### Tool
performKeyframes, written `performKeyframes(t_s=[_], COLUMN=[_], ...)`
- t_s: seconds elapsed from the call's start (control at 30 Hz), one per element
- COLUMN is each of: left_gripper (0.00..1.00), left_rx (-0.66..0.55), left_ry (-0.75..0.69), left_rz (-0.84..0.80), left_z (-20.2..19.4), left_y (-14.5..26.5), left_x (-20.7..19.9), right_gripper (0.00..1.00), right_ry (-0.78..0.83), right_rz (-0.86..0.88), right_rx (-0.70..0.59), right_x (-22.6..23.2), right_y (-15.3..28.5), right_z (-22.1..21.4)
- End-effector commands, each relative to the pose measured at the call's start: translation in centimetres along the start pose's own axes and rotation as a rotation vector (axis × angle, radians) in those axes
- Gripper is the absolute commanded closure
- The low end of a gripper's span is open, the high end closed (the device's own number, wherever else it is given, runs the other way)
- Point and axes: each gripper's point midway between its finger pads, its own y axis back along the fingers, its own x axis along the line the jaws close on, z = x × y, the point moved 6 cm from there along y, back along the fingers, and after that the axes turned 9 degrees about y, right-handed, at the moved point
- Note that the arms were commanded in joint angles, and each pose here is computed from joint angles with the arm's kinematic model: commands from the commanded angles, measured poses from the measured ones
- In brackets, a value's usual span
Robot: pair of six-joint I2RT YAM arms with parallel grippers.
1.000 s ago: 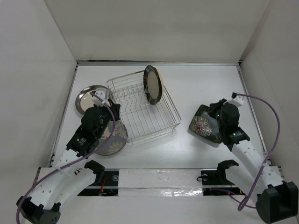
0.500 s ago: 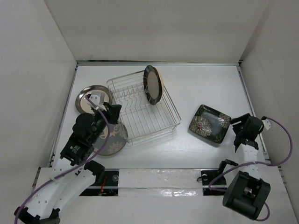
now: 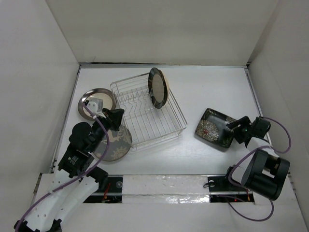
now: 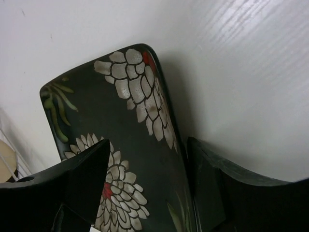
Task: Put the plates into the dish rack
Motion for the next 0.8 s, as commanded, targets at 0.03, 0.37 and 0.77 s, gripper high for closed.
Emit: performKeyframes(t_s=[0.03, 0.37, 0.77], left_gripper=[0.93, 0.93, 0.93], left_rx=[-0.080, -0.080, -0.048], left_ry=[0.009, 0.007, 0.000], left_rz=[-0.044, -0.038, -0.014], left_z=[1.8, 1.8, 1.2], left_y=[0.6, 0.5, -0.4], left_x=[-1.0, -1.0, -0.6], right_gripper=[0.34, 1.00, 1.00], right_ry=[-0.002, -0.005, 0.093], right_rz=[0.010, -0.059, 0.168], right_rx=[0.073, -0.018, -0.480], right_x=[-0.3, -1.0, 7.6], right_y=[-0.7, -0.8, 8.5], right_z=[-0.7, 0.2, 7.5])
